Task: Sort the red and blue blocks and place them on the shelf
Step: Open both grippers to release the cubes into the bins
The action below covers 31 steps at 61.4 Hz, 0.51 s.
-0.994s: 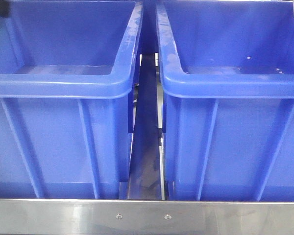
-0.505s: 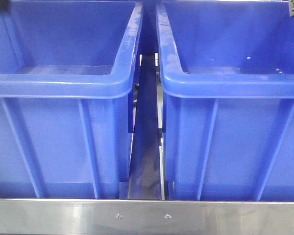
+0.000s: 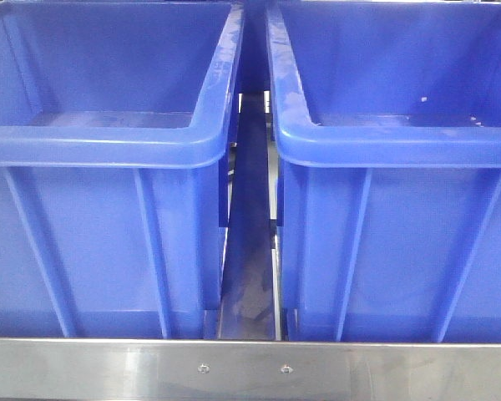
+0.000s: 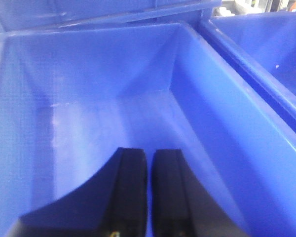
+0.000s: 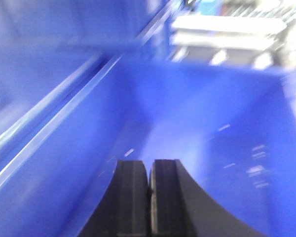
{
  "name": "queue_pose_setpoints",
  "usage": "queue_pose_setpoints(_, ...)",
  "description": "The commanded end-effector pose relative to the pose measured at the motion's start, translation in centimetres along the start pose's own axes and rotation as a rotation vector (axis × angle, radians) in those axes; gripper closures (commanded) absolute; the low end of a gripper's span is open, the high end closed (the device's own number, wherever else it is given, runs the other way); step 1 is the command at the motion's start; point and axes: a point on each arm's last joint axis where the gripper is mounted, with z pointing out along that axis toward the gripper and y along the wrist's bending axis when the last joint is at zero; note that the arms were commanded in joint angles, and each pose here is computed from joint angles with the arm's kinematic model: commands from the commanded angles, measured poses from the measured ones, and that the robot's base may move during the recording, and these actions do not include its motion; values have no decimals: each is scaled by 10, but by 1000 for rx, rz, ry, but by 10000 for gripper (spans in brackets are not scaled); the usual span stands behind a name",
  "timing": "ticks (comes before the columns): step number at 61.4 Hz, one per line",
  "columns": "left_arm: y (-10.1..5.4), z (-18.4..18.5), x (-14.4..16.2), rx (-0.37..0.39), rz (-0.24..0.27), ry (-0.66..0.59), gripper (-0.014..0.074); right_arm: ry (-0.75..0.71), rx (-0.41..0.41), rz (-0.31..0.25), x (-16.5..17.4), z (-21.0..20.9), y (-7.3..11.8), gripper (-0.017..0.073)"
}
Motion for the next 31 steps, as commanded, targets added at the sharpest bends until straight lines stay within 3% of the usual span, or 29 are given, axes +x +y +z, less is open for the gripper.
queue_pose_setpoints(1, -1, -16, -21, 15, -13, -142, 465, -128, 31, -11, -23, -13, -3, 504)
queue_pose_setpoints(16, 13, -48, -21, -127, -41, -226, 465, -192, 164, -22, -28, -54, -11, 504)
queue_pose_setpoints(23, 16, -59, -15, -169, -87, -270, 466, -233, 168, -26, -26, -66, -10, 504)
queue_pose_setpoints(31, 17, -69, -3, -196, -85, -323, 468, -238, 167, -25, -14, -72, -10, 504)
